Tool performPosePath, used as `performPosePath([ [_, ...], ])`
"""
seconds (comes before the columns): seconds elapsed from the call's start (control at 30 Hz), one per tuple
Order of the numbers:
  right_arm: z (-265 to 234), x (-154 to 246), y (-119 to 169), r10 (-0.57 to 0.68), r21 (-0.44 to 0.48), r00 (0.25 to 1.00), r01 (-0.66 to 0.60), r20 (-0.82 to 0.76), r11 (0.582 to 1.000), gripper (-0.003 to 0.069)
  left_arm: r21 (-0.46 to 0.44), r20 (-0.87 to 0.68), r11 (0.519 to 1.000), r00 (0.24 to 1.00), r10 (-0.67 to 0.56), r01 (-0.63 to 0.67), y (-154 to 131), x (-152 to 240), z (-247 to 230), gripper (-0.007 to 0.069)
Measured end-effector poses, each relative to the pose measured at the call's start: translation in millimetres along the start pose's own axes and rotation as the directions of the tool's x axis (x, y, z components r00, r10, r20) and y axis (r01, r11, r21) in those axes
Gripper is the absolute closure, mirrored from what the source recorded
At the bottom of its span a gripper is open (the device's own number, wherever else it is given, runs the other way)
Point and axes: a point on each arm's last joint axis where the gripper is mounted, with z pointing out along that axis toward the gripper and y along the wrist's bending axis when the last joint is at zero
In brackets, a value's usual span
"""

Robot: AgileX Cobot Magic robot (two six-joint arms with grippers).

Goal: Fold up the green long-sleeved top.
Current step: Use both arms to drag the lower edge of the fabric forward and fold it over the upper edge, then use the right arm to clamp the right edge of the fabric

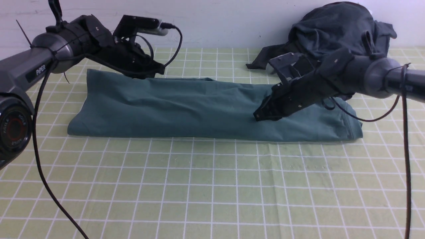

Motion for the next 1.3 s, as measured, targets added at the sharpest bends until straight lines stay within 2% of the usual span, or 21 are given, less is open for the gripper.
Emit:
performPosePath([
  [0.03, -9.5, 2.6, -15.2, 0.065, 0.037, 0.998, -0.065, -0.004, 0.997, 0.067, -0.057, -0.024, 0.997, 0.999, 0.041, -0.043, 17.6, 5.2, -2.5, 0.0629],
  [0.07, -9.5, 2.5, -15.2, 0.075, 0.037, 0.997, -0.075, -0.003, 0.996, 0.067, -0.064, -0.026, 0.997, 0.999, 0.045, -0.046, 19.7, 5.8, -2.6, 0.0629],
  [0.1, -21.7, 5.7, -31.9, 0.15, 0.077, 0.989, -0.15, -0.003, 0.986, 0.067, -0.108, -0.03, 0.992, 0.998, 0.059, -0.062, 34.7, 9.3, -4.4, 0.0629],
  [0.13, -23.1, 6.0, -33.7, 0.16, 0.081, 0.987, -0.159, -0.001, 0.984, 0.067, -0.12, -0.027, 0.991, 0.998, 0.061, -0.063, 38.9, 9.7, -5.4, 0.0629],
  [0.2, -41.7, 10.9, -53.8, 0.248, 0.136, 0.969, -0.246, -0.001, 0.96, 0.067, -0.183, 0.0, 0.982, 0.999, 0.042, -0.041, 64.5, 18.3, -2.1, 0.0629],
  [0.3, -61.3, 15.1, -66.1, 0.271, 0.189, 0.962, -0.261, -0.028, 0.947, 0.0669, -0.233, 0.022, 0.972, 1.0, 0.016, -0.011, 86.1, 33.1, 11.2, 0.0629],
  [0.47, -99.0, 11.0, -66.7, 0.289, 0.261, 0.956, -0.265, -0.057, 0.928, 0.0666, -0.235, 0.009, 0.971, 0.999, -0.04, 0.041, 99.9, 52.8, 27.1, 0.0629],
  [0.63, -140.9, -3.5, -53.6, 0.29, 0.326, 0.957, -0.268, -0.018, 0.907, 0.0657, -0.188, -0.022, 0.982, 0.999, -0.037, 0.032, 95.3, 30.9, -4.5, 0.0629],
  [0.77, -174.8, -6.0, -46.5, 0.326, 0.404, 0.945, -0.291, -0.018, 0.867, 0.0578, -0.126, -0.009, 0.992, 1.0, 0.014, -0.015, 71.1, -23.3, -96.4, 0.0629],
  [0.8, -175.6, -4.6, -46.7, 0.334, 0.409, 0.942, -0.294, -0.028, 0.864, 0.0566, -0.117, -0.017, 0.993, 1.0, 0.016, -0.018, 68.9, -24.7, -101.4, 0.0629],
  [0.83, -175.0, 2.4, -52.0, 0.385, 0.425, 0.921, -0.327, -0.056, 0.844, 0.0497, -0.091, 0.014, 0.995, 0.999, 0.031, -0.029, 50.8, -43.4, -150.6, 0.0629],
  [0.87, -172.0, 6.7, -55.4, 0.408, 0.431, 0.91, -0.339, -0.077, 0.837, 0.047, -0.071, 0.016, 0.997, 0.999, 0.032, -0.031, 46.1, -45.8, -160.0, 0.0629],
  [0.9, -164.0, 14.9, -62.1, 0.458, 0.436, 0.882, -0.372, -0.108, 0.819, 0.0405, -0.036, 0.046, 0.999, 0.998, 0.036, -0.035, 29.7, -54.5, -194.5, 0.0629],
  [0.93, -159.4, 18.9, -65.7, 0.484, 0.439, 0.867, -0.391, -0.118, 0.809, 0.0367, -0.005, 0.057, 0.999, 0.998, 0.032, -0.031, 21.9, -56.9, -209.3, 0.0629],
  [0.97, -155.9, 21.5, -67.9, 0.494, 0.44, 0.86, -0.397, -0.128, 0.806, 0.0358, -0.004, 0.059, 0.999, 0.998, 0.035, -0.035, 20.2, -57.5, -213.3, 0.0629],
  [1.0, -139.3, 32.4, -77.2, 0.54, 0.445, 0.826, -0.428, -0.161, 0.787, 0.0284, 0.059, 0.062, 0.998, 0.998, 0.033, -0.037, 2.1, -57.5, -237.0, 0.0629],
  [1.03, -137.3, 34.0, -78.6, 0.546, 0.446, 0.821, -0.432, -0.165, 0.784, 0.0267, 0.062, 0.071, 0.997, 0.997, 0.036, -0.04, -0.9, -58.2, -243.9, 0.0629],
  [1.07, -119.0, 45.0, -85.6, 0.57, 0.448, 0.795, -0.442, -0.206, 0.777, 0.0204, 0.104, 0.068, 0.994, 0.997, 0.038, -0.045, -15.6, -54.4, -258.8, 0.0629],
  [1.13, -99.8, 56.5, -91.6, 0.597, 0.442, 0.765, -0.461, -0.243, 0.77, 0.0147, 0.127, 0.072, 0.99, 0.996, 0.044, -0.053, -32.0, -46.3, -278.3, 0.0629],
  [1.23, -84.9, 63.5, -95.0, 0.618, 0.424, 0.744, -0.489, -0.253, 0.762, 0.0118, 0.13, 0.081, 0.99, 0.996, 0.042, -0.053, -46.4, -33.1, -297.5, 0.0629],
  [1.3, -80.3, 63.0, -96.6, 0.629, 0.414, 0.744, -0.512, -0.226, 0.753, 0.0113, 0.095, 0.094, 0.994, 0.995, 0.04, -0.049, -56.4, -14.5, -315.0, 0.0629],
])
